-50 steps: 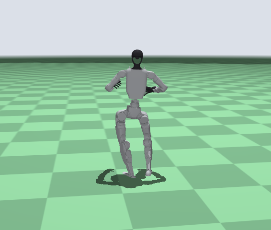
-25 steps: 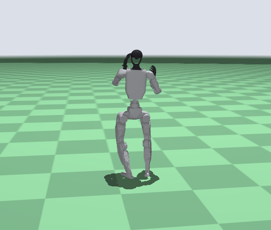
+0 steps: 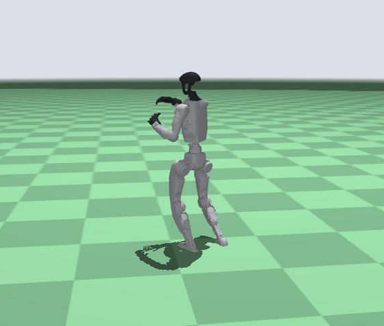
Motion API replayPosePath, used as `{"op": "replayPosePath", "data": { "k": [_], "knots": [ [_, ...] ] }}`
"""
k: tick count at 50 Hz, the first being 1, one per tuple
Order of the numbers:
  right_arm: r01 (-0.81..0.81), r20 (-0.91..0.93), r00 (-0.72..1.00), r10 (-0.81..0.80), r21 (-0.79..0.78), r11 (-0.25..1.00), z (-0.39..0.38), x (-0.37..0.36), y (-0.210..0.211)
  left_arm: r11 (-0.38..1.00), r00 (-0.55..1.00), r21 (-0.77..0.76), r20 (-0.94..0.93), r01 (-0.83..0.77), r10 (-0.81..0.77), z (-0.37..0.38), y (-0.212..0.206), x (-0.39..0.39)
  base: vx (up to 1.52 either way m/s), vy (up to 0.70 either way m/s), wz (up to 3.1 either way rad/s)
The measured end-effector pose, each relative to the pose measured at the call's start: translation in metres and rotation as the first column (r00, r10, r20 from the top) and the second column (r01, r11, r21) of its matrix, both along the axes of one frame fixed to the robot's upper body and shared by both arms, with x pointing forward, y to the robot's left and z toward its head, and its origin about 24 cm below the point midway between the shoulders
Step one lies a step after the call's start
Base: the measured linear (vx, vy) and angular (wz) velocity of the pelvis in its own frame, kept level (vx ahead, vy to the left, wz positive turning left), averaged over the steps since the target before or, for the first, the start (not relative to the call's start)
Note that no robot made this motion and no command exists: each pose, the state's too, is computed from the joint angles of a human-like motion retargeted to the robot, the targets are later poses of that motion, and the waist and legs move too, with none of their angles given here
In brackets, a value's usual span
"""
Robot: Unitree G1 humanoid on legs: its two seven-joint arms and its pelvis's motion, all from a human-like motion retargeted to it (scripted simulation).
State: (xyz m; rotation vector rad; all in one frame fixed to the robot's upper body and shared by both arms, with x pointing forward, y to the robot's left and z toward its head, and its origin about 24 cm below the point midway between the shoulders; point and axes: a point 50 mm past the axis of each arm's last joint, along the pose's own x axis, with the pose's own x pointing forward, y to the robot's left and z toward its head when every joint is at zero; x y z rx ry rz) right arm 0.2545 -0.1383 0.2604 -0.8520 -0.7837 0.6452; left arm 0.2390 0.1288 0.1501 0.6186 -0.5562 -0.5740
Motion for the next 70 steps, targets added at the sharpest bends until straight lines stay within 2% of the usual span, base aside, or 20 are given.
{"op": "replayPosePath", "data": {
  "k": [2,4,7,11,15,18,21,26,30,33,36,40,44,48,51,54,56,58,62,70],
  "knots": [
    [0.308,-0.229,0.901,-0.370,-0.263,0.914,-0.002,0.081,-0.057,1.000,0.999,0.004,0.028,0.027,-0.027,0.012,-0.012,0.014,-0.05,-0.23,1.38],
    [0.528,-0.407,0.584,-0.702,-0.466,0.710,-0.003,0.124,-0.132,0.999,0.999,-0.009,0.034,0.036,-0.035,0.020,-0.020,0.027,-0.08,-0.25,1.28],
    [0.612,-0.458,0.353,-0.816,-0.547,0.572,0.019,0.131,-0.162,0.998,1.000,-0.058,-0.004,0.004,-0.004,0.021,-0.016,0.039,-0.11,-0.24,1.10],
    [0.430,-0.472,0.643,-0.603,-0.429,0.795,0.037,0.139,-0.091,0.983,0.981,-0.119,-0.147,-0.141,0.123,-0.005,0.022,0.036,-0.09,-0.23,0.78],
    [-0.018,-0.446,0.893,-0.069,-0.189,0.982,0.026,0.097,0.002,0.944,0.931,-0.168,-0.282,-0.285,0.231,-0.036,0.057,0.019,-0.04,-0.14,0.53],
    [-0.332,-0.370,0.858,0.357,0.131,0.934,0.011,0.041,0.037,0.903,0.899,-0.234,-0.348,-0.359,0.267,-0.052,0.071,0.004,0.00,-0.07,0.48],
    [-0.432,-0.210,0.784,0.584,0.491,0.757,-0.002,0.000,0.032,0.857,0.882,-0.317,-0.382,-0.406,0.276,-0.059,0.075,-0.006,0.01,-0.02,0.43],
    [-0.134,-0.092,0.881,0.464,0.892,0.432,-0.049,-0.017,-0.022,0.783,0.888,-0.457,-0.382,-0.422,0.256,-0.058,0.069,-0.013,-0.01,0.01,0.38],
    [0.147,-0.187,0.957,0.220,0.972,0.185,-0.092,-0.025,-0.067,0.745,0.909,-0.534,-0.335,-0.400,0.248,-0.049,0.060,-0.012,-0.02,0.03,0.31],
    [0.195,-0.198,0.980,0.029,0.976,0.100,-0.095,-0.039,-0.093,0.732,0.912,-0.551,-0.312,-0.401,0.266,-0.046,0.056,-0.011,-0.01,0.04,0.21],
    [0.102,-0.082,0.987,-0.135,0.984,0.144,-0.068,-0.057,-0.107,0.734,0.903,-0.531,-0.318,-0.423,0.290,-0.051,0.055,-0.012,0.01,0.04,0.10],
    [-0.123,0.250,0.925,-0.285,0.909,0.398,-0.004,-0.088,-0.102,0.787,0.887,-0.441,-0.366,-0.431,0.281,-0.067,0.055,-0.019,0.03,0.06,0.17],
    [-0.235,0.632,0.667,-0.395,0.681,0.693,0.065,-0.122,-0.079,0.883,0.849,-0.284,-0.490,-0.373,0.200,-0.094,0.053,-0.032,0.05,0.04,0.22],
    [-0.263,0.769,0.438,-0.466,0.605,0.751,0.126,-0.127,-0.065,0.954,0.817,-0.183,-0.568,-0.238,0.095,-0.105,0.046,-0.038,0.04,0.00,0.33],
    [-0.242,0.620,0.658,-0.428,0.712,0.659,0.178,-0.065,-0.062,0.977,0.854,-0.144,-0.518,-0.155,0.059,-0.091,0.037,-0.024,0.01,-0.04,0.43],
    [0.109,0.092,0.962,-0.258,0.735,0.669,0.169,0.063,-0.056,0.990,0.902,-0.070,-0.423,-0.123,0.083,-0.076,0.029,-0.005,-0.02,-0.04,0.43],
    [0.351,-0.314,0.925,-0.215,0.485,0.801,0.111,0.129,-0.042,0.988,0.921,0.010,-0.361,-0.152,0.146,-0.069,0.031,0.006,-0.03,-0.02,0.32],
    [0.416,-0.540,0.799,-0.266,0.176,0.892,0.047,0.157,-0.022,0.976,0.926,0.082,-0.309,-0.202,0.217,-0.067,0.038,0.013,-0.03,-0.01,0.34],
    [0.357,-0.677,0.677,-0.288,-0.040,0.933,-0.050,0.163,0.016,0.935,0.892,0.169,-0.288,-0.311,0.348,-0.078,0.061,0.006,-0.02,0.01,0.42],
    [0.358,-0.787,0.604,-0.129,0.122,0.926,-0.156,0.124,0.044,0.871,0.778,0.199,-0.391,-0.450,0.492,-0.110,0.092,-0.025,0.00,0.01,0.32]
  ]
}}
